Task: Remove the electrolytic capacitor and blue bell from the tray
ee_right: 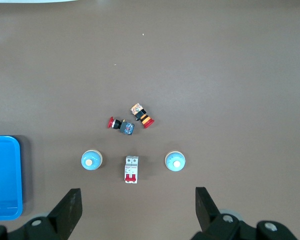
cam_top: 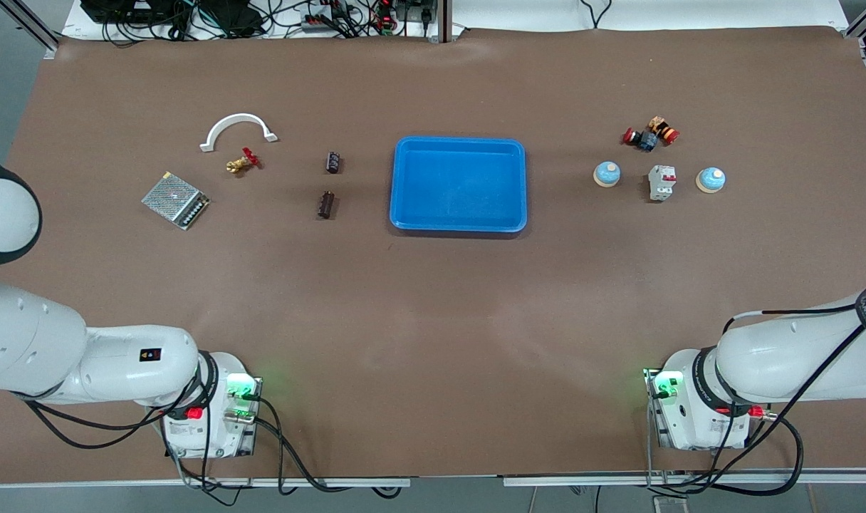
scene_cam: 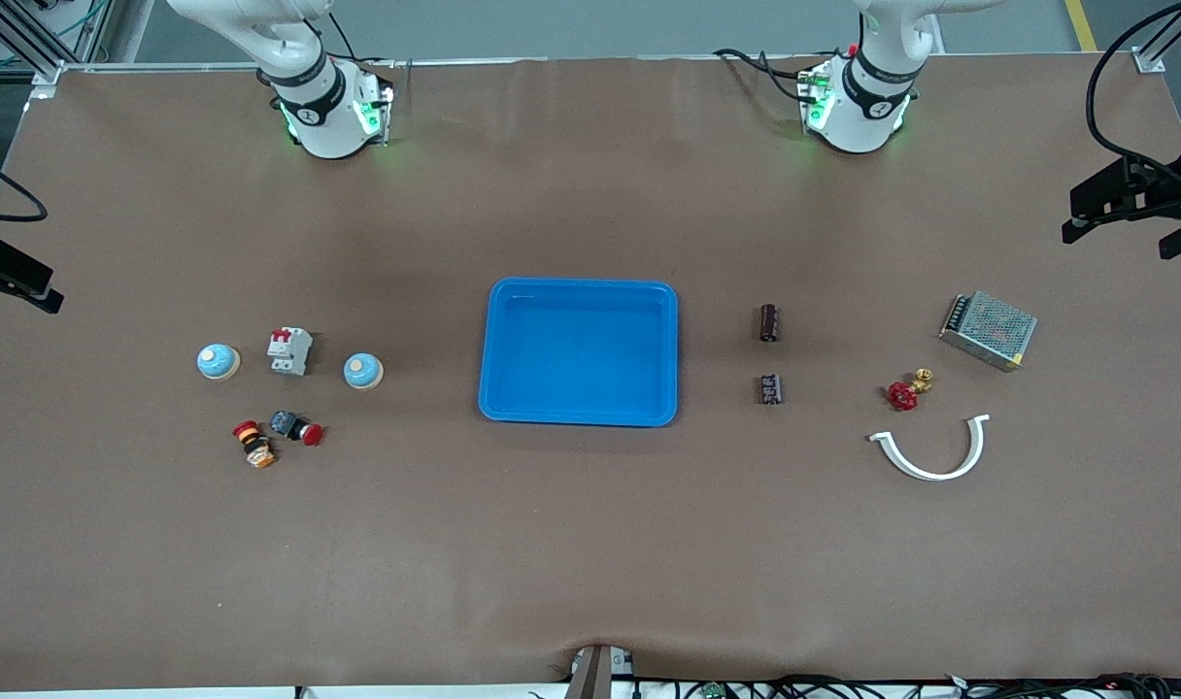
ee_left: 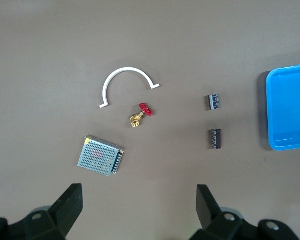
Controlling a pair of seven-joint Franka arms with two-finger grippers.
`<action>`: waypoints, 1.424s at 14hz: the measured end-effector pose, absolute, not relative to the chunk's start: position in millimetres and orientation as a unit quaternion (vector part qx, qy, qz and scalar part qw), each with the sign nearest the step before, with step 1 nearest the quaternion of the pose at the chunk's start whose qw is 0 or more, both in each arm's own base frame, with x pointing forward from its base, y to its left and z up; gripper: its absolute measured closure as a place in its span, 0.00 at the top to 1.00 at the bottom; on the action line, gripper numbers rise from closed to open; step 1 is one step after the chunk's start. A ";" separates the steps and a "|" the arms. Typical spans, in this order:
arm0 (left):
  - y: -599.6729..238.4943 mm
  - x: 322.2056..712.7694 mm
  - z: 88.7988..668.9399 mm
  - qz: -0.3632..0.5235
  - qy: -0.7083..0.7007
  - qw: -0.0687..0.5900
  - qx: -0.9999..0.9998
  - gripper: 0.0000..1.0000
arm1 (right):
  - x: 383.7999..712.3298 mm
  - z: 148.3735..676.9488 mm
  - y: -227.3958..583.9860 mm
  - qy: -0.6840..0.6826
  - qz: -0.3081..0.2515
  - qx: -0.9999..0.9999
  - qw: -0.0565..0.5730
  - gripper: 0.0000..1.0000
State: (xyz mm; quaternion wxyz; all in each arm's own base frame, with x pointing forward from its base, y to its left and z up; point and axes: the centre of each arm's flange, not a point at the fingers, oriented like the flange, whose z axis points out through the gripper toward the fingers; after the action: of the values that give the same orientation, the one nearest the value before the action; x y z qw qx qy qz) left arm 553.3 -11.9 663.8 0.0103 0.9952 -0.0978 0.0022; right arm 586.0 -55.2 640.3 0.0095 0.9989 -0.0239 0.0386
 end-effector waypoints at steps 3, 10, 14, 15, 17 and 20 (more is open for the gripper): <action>-11.9 553.1 663.7 0.002 -0.098 0.010 0.995 1.00 | 586.2 640.6 -54.5 -0.023 0.039 0.999 0.009 1.00; -11.5 553.0 663.5 0.001 -0.096 0.010 0.995 1.00 | 586.5 640.7 -52.1 -0.021 0.040 0.999 0.009 1.00; -10.6 552.9 663.2 0.000 -0.089 0.010 0.996 1.00 | 586.6 640.7 -51.0 -0.021 0.040 0.999 0.006 1.00; -10.4 552.9 663.2 0.000 -0.088 0.010 0.996 1.00 | 586.6 640.7 -50.8 -0.021 0.040 0.999 0.005 1.00; -10.2 552.9 663.1 0.000 -0.088 0.010 0.996 1.00 | 586.6 640.6 -50.4 -0.021 0.040 0.999 0.004 1.00; -10.0 553.1 662.8 -0.001 -0.088 0.010 0.996 1.00 | 586.6 640.6 -50.5 -0.021 0.040 0.999 0.001 1.00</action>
State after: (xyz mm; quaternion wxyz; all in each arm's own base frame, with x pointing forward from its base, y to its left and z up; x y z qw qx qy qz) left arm 553.1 -10.0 662.8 0.0104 0.9961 -0.0878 -0.0006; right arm 586.6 -50.5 640.6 0.0009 0.9990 -0.0213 0.0402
